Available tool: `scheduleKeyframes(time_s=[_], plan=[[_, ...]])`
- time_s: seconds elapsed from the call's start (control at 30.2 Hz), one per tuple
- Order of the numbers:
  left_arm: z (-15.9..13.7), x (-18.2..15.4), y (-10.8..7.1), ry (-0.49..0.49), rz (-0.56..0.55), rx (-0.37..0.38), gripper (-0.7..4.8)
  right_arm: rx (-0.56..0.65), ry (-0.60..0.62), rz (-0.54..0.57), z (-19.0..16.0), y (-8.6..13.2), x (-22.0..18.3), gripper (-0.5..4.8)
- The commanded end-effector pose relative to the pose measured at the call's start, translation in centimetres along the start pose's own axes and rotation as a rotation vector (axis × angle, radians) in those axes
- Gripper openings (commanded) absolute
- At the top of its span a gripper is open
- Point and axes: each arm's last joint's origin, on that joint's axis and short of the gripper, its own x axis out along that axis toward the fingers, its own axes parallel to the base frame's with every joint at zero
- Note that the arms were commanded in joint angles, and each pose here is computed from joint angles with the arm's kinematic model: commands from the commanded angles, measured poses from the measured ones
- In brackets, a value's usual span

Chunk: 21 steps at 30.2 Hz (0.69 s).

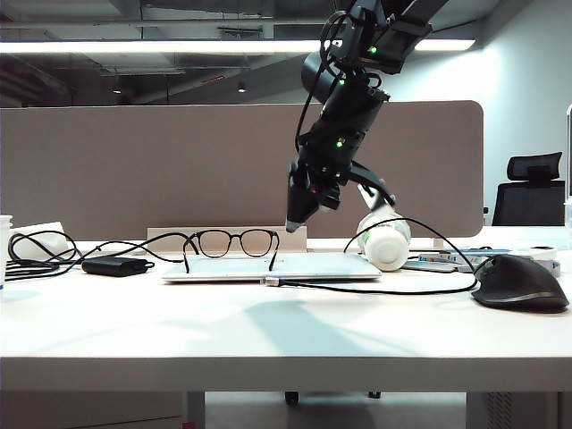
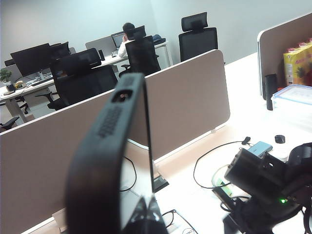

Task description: Pick up the black phone, pick up the charger plug, insert the charger plug into the phone's charging port, and finally place the connected phone back on the desk.

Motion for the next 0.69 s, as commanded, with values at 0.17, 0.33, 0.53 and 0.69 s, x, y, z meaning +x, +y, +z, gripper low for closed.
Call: scheduleKeyframes(time_s=[0.17,0.33,0.53,0.69], plan=[[0.7,-0.3,0.2,-0.054,0.013,0.001,-0.06,0.110,-0.059,-0.042,-0.7,-1.1,0.9,-0.02],[0.7,-0.3,0.2,-0.054,0.013,0.001,-0.06,0.094,-0.039,-0.015,-1.3,-1.1,1.4,0.00],[0.7,-0.3,0.2,-0.054,0.013,0.000,-0.06,0.079,-0.057,-0.006,-1.9,-1.5,1.8,0.68],[0.7,-0.3,0.2,-0.052,0.013,0.001,-0.06,0.079,-0.073,-0.004,-1.7,-1.7,2.8,1.85]])
